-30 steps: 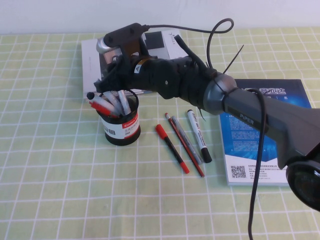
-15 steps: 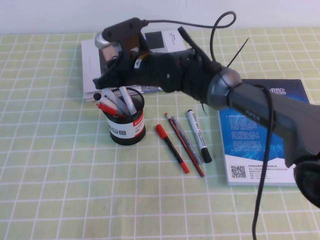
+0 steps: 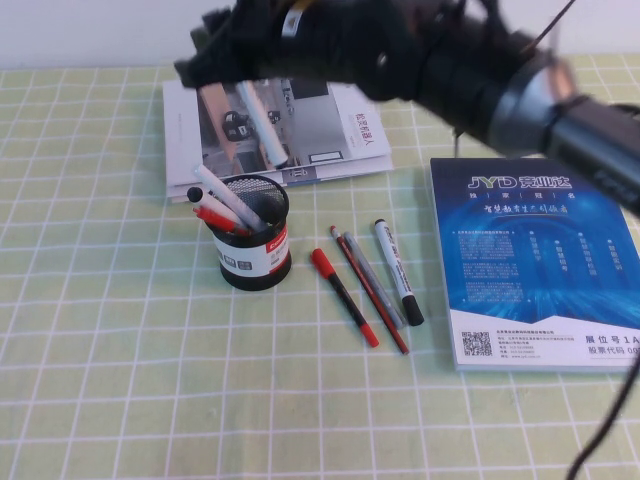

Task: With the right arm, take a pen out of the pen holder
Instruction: 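Take a marker out of the pen holder and lay it on the table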

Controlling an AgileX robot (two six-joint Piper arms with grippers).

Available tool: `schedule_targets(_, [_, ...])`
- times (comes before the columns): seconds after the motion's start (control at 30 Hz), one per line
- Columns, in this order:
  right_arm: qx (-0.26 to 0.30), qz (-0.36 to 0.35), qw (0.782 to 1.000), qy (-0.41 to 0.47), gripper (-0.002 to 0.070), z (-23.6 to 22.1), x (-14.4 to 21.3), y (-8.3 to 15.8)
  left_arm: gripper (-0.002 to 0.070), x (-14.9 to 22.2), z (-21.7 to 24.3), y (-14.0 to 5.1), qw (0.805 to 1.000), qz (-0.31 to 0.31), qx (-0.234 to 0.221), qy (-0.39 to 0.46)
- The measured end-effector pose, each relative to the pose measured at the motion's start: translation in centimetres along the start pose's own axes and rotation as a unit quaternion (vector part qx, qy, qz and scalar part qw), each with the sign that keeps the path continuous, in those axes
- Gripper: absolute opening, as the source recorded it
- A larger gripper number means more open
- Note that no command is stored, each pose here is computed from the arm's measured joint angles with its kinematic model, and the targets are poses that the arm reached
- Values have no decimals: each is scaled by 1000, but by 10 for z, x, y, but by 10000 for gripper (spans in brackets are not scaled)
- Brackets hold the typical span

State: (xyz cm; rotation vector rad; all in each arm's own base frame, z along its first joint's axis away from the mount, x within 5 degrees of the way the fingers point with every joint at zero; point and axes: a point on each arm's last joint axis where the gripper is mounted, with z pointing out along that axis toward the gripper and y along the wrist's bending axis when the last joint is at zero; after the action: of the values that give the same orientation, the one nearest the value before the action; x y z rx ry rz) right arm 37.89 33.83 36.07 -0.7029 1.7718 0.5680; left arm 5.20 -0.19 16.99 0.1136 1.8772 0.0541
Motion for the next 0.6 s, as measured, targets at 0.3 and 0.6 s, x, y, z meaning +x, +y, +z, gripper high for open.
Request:
schedule_targets(0.3, [15, -6, 1000, 21, 80, -59, -28, 2, -5, 0, 0, 0, 1000, 0, 0, 0])
schedule_targets(0.6, [24, 37, 993, 112, 80, -92, 18, 3, -5, 0, 0, 0, 1000, 0, 0, 0])
